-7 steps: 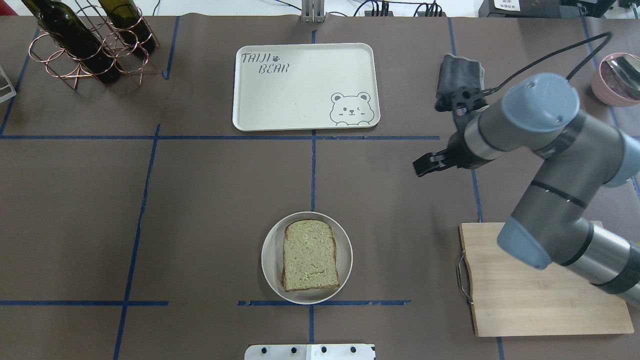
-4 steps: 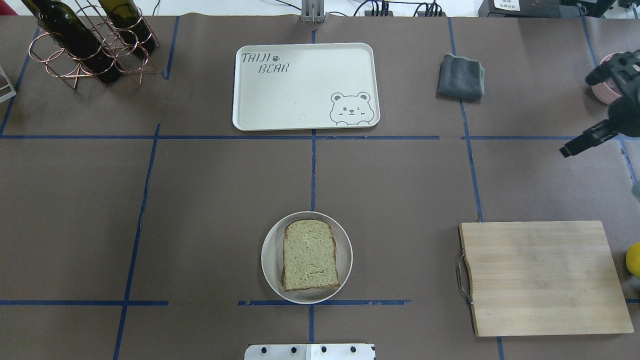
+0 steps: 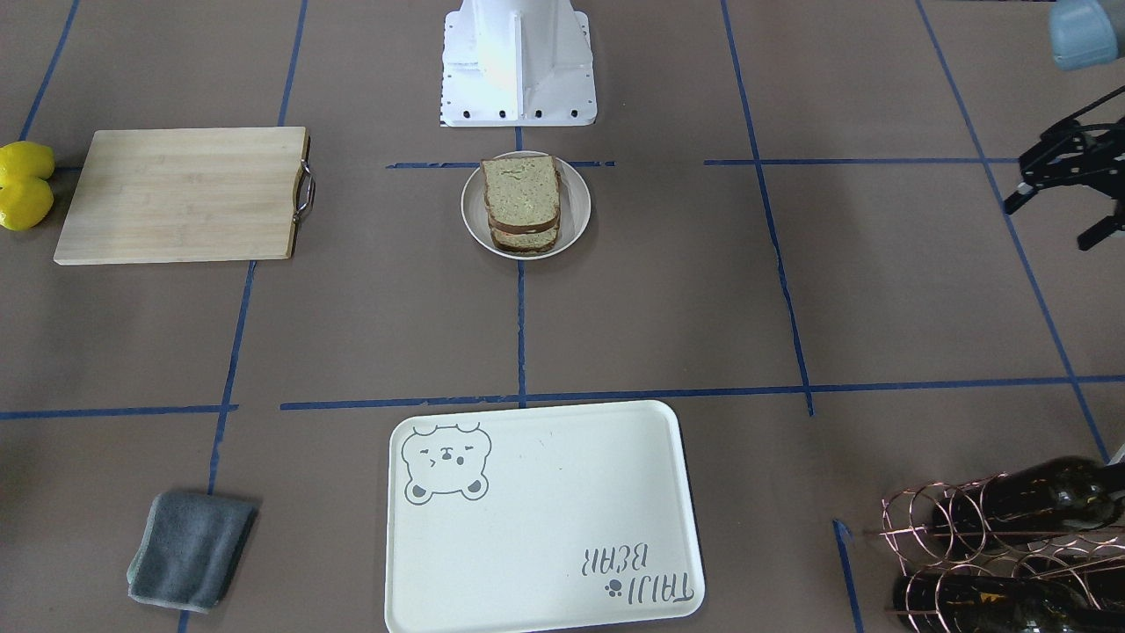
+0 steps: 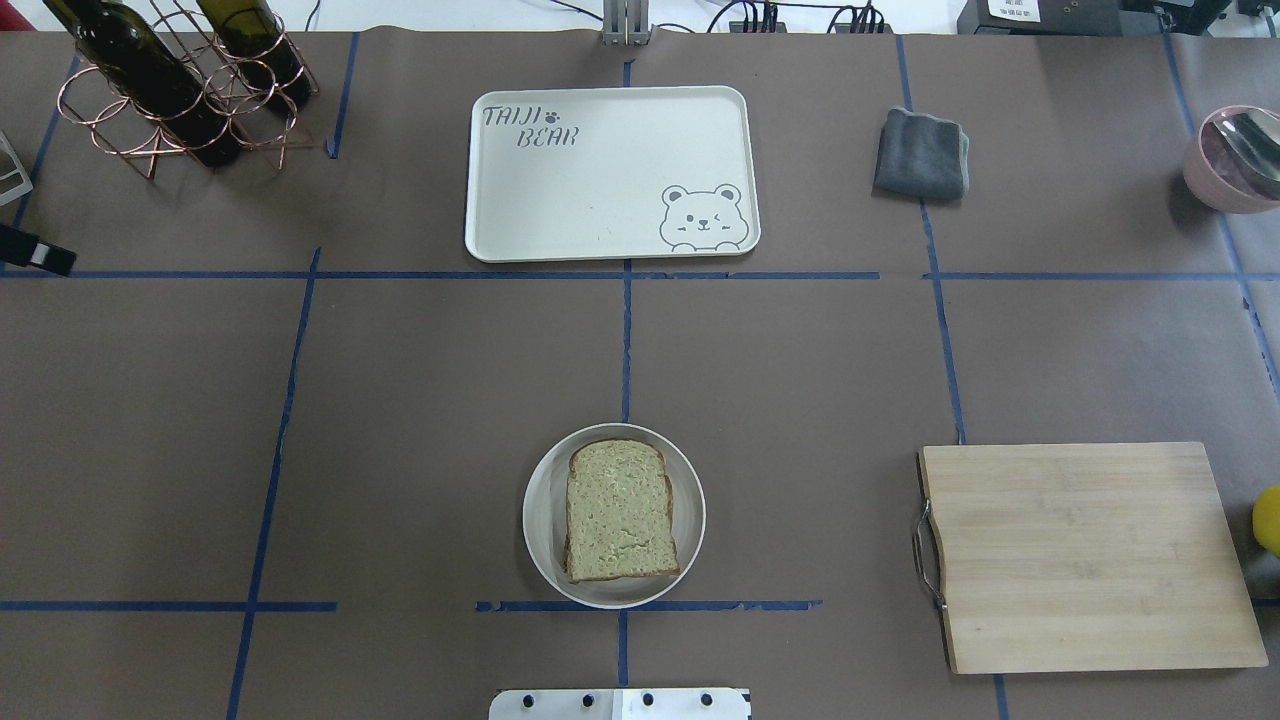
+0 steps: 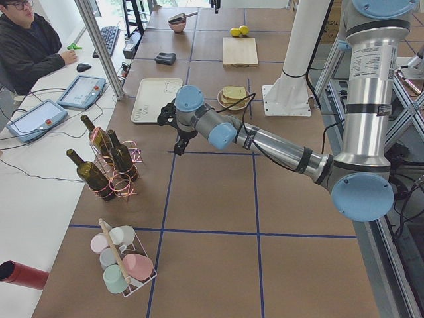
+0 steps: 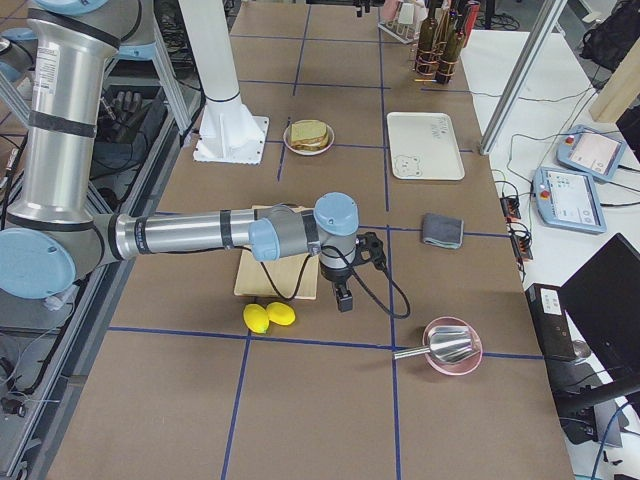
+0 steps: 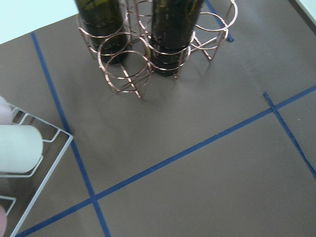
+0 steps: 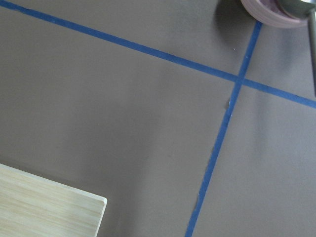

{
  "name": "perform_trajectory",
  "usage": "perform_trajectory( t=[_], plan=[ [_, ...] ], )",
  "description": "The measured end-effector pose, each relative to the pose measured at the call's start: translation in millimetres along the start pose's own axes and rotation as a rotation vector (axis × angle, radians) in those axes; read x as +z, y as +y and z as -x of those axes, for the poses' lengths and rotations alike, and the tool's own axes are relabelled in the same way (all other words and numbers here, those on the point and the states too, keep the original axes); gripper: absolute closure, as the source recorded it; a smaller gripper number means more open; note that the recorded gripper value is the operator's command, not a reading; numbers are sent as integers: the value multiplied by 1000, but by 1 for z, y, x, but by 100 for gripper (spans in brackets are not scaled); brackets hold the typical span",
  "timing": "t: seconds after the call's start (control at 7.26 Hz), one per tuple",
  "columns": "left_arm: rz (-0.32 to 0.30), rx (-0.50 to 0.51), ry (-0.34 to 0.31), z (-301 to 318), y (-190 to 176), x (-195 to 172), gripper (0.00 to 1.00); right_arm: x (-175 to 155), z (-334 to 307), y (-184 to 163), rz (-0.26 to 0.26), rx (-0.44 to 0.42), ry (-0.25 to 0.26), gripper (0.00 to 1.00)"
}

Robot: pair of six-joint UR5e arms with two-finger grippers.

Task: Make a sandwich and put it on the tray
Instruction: 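Move the left gripper toward the plate rim nearest it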

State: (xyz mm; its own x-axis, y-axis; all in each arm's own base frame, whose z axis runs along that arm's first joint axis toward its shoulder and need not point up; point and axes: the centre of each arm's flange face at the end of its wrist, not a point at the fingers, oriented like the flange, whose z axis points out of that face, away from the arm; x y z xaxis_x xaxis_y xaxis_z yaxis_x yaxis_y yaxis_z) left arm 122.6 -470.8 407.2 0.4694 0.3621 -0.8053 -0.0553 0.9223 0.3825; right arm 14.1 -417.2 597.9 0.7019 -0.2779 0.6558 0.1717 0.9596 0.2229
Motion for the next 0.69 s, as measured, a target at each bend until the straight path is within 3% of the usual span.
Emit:
perform_trajectory(
  t=[0.69],
  plan=[
    [23, -291, 79, -216, 11, 142, 0, -12, -18, 15, 6, 36, -3, 0]
  ],
)
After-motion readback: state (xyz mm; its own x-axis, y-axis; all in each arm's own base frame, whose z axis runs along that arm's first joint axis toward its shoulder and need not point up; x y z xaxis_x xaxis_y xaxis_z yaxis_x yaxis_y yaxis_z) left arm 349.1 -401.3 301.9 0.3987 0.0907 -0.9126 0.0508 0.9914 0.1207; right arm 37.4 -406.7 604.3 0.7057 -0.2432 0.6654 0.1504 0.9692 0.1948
